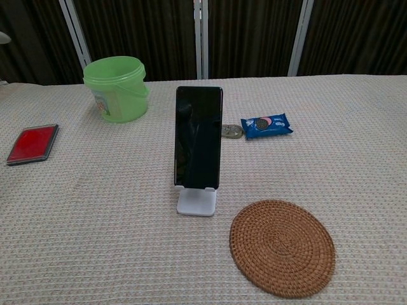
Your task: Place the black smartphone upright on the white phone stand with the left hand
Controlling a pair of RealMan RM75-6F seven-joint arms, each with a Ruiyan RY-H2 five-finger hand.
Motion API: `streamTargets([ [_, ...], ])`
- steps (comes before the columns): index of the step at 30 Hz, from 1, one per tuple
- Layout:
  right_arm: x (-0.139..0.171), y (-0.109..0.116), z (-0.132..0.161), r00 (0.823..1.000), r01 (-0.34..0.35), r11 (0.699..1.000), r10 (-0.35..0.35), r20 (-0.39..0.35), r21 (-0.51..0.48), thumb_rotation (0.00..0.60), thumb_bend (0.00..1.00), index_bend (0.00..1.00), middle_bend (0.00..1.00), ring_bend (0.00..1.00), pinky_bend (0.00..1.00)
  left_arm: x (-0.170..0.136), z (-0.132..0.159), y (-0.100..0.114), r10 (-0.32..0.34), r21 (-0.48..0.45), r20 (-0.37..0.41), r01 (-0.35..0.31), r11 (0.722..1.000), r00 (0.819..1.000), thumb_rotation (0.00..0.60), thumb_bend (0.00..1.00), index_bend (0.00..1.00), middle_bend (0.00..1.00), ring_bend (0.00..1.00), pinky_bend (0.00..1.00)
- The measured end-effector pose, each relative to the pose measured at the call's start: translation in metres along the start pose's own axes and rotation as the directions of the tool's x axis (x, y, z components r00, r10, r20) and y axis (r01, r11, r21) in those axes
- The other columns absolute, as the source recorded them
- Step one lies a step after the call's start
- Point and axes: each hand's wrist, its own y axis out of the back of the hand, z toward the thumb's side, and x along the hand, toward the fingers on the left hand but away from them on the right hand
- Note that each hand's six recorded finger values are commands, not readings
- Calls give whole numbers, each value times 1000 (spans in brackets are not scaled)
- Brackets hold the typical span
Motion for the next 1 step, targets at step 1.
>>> streamTargets([
  [1, 0, 0, 0, 1000, 0, 1000, 0, -2, 0, 600, 0, 0, 0, 0, 0, -6, -7, -1, -14, -15, -17, 14, 1000, 1000, 600, 0, 0, 0, 0, 0],
])
